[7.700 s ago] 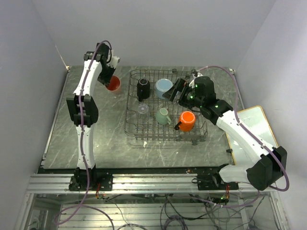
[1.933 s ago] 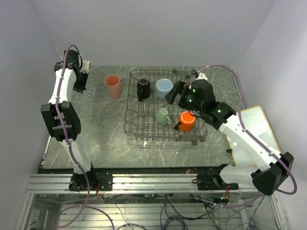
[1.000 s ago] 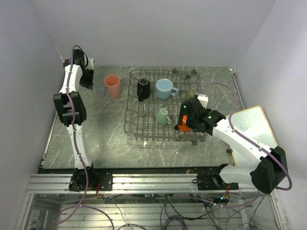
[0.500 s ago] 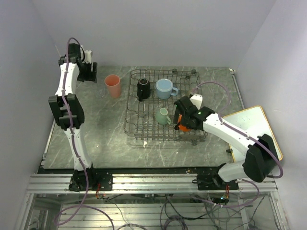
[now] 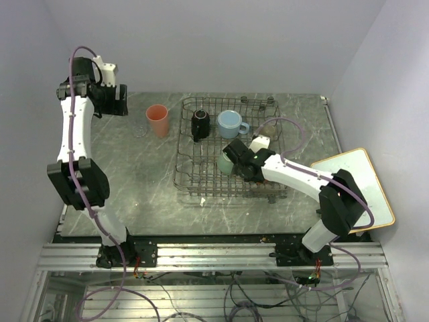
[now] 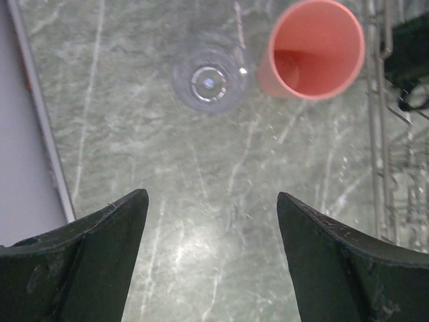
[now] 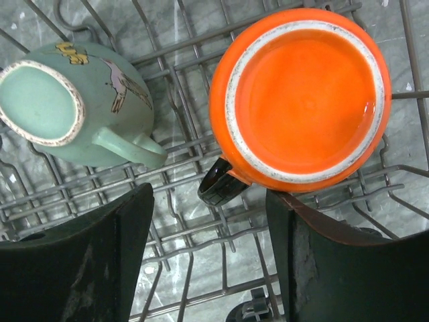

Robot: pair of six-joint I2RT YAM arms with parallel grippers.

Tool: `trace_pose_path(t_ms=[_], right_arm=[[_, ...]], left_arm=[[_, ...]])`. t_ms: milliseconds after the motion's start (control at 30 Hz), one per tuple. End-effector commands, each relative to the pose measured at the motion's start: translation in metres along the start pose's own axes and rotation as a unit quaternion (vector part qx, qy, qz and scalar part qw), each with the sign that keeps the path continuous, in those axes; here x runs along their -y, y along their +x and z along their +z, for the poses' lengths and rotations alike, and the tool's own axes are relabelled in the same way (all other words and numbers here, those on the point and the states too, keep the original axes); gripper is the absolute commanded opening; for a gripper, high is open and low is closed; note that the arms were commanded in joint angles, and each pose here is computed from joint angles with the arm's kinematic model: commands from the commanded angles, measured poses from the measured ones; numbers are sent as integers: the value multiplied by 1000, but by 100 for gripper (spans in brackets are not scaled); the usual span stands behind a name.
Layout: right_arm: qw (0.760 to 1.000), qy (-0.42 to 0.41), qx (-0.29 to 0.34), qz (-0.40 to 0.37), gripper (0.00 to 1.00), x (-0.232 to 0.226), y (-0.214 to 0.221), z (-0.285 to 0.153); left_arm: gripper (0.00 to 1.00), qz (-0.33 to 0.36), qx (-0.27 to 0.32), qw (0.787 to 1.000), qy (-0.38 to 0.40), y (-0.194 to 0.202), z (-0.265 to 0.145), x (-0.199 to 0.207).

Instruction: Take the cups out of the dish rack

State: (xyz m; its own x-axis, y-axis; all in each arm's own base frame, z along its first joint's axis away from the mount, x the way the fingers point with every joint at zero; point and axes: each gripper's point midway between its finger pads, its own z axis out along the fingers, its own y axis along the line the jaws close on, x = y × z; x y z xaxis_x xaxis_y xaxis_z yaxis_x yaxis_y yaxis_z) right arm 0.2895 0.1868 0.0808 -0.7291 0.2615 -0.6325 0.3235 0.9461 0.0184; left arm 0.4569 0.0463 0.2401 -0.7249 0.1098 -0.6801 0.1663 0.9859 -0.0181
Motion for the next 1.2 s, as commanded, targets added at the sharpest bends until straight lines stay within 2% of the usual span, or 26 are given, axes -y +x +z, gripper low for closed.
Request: trace_pose_path(t_ms=[0,200,500,700,1033,1100,1167], right_arm=[[999,17,42,27,65,-4,-21,1],[998,42,43,17,53,11,-13,8],[996,72,54,15,47,42,-6,4],[994,83,66,10,37,47,-2,0],[996,66,60,-18,35,33,3,7],[996,62,56,-19,30,33,5,7],[996,58,58,-17,20,33,4,6]], left_arm=[[89,7,4,998,61,11,-21,28],[91,12,5,997,80,16,-28,37],[92,23,18,996,90,13,-43,43],[93,34,23,995,90,12,-48,45],[92,36,25,995,93,9,-53,46],[92,36,24,995,94,9,-53,47],[92,37,24,994,102,10,-53,49]])
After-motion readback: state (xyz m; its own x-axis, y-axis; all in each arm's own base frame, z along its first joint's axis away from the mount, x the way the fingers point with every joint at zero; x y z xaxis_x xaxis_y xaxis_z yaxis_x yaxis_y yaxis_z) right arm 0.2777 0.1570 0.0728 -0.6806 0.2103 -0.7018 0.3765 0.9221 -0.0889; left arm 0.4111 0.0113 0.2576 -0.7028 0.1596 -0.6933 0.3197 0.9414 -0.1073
